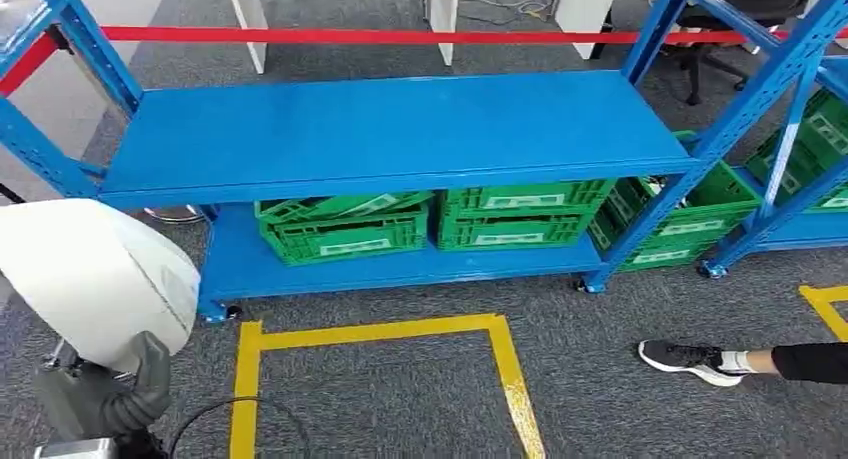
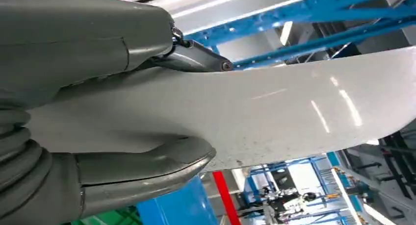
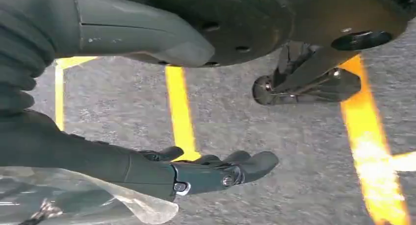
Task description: Take the parts from the cabinet and place them on the table.
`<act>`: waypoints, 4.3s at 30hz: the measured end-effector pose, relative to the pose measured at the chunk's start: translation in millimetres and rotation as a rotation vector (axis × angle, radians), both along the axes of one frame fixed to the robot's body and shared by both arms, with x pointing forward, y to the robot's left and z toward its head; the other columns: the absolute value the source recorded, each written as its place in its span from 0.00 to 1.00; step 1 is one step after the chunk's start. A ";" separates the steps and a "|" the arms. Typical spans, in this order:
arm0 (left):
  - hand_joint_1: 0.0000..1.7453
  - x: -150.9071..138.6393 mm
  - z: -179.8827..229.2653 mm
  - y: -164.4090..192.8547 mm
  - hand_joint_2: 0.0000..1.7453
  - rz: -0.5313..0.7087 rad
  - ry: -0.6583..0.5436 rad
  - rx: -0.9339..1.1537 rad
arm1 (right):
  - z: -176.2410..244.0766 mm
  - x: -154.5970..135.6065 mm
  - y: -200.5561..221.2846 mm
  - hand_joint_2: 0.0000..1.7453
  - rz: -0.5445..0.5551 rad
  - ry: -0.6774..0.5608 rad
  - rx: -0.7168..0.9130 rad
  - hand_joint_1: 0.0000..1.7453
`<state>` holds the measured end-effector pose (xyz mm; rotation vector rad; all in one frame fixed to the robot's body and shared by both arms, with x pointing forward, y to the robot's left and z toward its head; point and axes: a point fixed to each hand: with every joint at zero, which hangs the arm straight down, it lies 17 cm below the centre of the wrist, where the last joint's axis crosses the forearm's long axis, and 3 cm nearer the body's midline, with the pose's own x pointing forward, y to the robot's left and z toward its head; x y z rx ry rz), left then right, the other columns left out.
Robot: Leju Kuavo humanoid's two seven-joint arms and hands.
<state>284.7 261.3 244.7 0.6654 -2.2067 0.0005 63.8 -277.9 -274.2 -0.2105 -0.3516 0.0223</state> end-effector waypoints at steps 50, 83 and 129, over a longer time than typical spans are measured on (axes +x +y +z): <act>1.00 -20.6 19.5 3.2 1.00 0.074 -0.083 0.063 | -0.6 0.7 7.9 1.00 0.117 0.011 0.020 0.00; 1.00 -24.7 25.3 5.0 1.00 0.071 -0.114 0.049 | -0.4 3.7 5.7 1.00 0.123 0.010 0.015 0.00; 1.00 -26.8 31.2 6.8 1.00 0.096 -0.133 0.055 | -0.2 3.2 8.0 1.00 0.139 0.008 0.008 0.00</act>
